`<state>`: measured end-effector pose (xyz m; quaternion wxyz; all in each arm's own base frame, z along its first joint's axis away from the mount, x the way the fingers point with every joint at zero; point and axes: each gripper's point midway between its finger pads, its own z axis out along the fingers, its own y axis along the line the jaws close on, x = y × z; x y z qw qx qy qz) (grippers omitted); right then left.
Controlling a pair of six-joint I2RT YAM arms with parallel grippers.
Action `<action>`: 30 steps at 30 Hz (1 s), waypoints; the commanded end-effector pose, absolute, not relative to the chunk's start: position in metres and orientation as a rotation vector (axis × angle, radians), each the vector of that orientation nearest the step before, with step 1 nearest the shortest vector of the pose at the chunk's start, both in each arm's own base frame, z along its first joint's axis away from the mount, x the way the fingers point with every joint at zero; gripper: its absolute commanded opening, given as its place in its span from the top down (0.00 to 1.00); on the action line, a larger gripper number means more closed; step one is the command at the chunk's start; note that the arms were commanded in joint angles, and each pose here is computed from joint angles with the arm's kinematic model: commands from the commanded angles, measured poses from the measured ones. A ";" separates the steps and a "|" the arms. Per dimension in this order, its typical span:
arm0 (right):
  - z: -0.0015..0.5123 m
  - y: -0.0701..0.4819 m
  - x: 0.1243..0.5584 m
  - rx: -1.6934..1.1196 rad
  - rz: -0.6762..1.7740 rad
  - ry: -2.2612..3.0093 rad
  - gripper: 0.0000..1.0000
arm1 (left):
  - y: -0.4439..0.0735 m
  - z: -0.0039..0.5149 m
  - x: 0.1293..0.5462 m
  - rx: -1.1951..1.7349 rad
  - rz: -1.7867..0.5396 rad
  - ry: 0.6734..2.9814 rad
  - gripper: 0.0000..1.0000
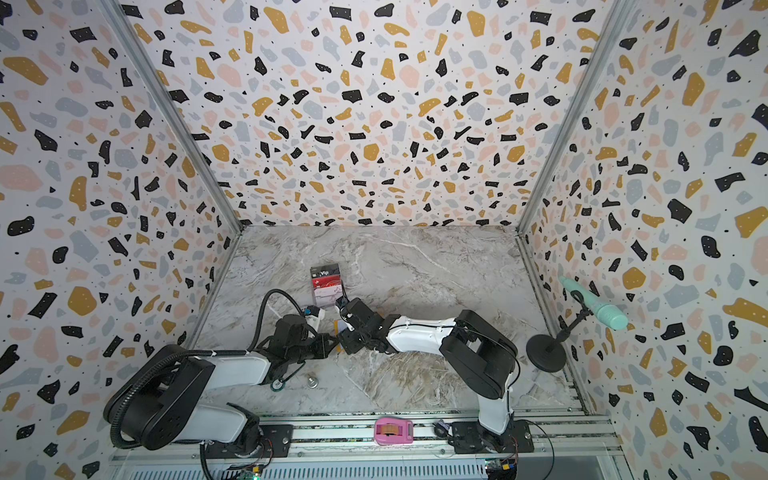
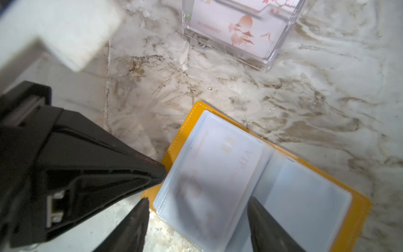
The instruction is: Take the credit cards out of the card holder
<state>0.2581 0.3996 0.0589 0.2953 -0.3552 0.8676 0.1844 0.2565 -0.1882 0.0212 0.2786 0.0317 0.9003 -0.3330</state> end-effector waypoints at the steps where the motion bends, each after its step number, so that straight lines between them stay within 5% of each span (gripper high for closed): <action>1: 0.062 0.401 0.262 -0.943 0.443 2.310 0.31 | -0.182 0.005 0.243 0.060 -0.873 2.475 1.00; 21: 0.029 0.393 0.264 -0.956 0.336 2.384 0.32 | -0.181 0.000 0.241 0.066 -0.867 2.488 1.00; 30: 0.024 0.384 0.266 -0.921 0.283 2.405 0.45 | -0.179 -0.002 0.240 0.063 -0.855 2.497 1.00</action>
